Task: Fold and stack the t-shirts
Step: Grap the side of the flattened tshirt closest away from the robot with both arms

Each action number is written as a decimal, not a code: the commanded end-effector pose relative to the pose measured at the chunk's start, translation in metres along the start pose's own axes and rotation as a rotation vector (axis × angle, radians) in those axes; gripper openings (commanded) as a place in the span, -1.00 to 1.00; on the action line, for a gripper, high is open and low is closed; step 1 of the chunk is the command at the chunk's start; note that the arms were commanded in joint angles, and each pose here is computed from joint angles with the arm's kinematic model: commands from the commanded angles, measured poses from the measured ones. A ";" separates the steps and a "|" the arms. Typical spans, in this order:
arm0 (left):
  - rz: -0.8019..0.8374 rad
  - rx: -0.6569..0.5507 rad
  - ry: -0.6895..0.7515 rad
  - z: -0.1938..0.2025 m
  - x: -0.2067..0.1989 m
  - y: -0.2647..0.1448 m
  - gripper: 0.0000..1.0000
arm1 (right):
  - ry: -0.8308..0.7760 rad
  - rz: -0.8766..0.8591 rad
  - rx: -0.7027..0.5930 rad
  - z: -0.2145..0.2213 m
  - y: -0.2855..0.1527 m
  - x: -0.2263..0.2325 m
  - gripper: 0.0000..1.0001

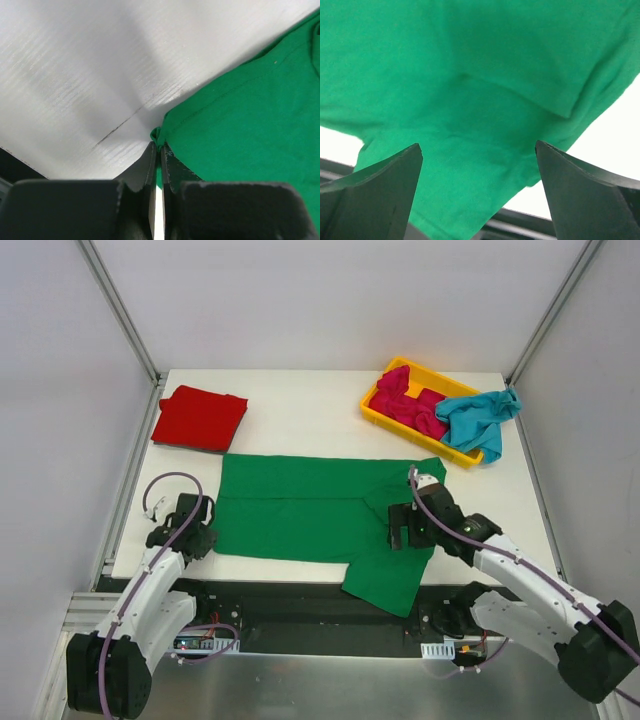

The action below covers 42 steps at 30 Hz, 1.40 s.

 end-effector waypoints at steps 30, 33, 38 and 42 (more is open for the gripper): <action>0.037 -0.041 0.069 -0.003 0.002 0.000 -1.00 | -0.242 0.194 0.664 0.125 -0.010 0.028 -0.51; 0.038 -0.046 0.068 -0.003 0.002 -0.001 -1.00 | -0.242 0.226 0.647 0.124 -0.010 0.028 -0.70; 0.055 -0.045 0.065 -0.005 0.000 -0.003 -1.00 | -0.246 0.265 0.531 0.109 -0.020 0.032 -0.92; 0.091 -0.054 0.054 -0.010 -0.005 -0.009 -1.00 | -0.254 0.201 0.453 0.090 -0.033 0.043 -0.94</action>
Point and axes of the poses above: each gripper's point midway between its finger pads, its own y axis out along the fingers, its own x axis along the line the jaws close on, z = x × y, the point moved 10 cm from there along -y, back along the fingers, and after that the axes turned 13 degrees about y, right-handed, at the moved point
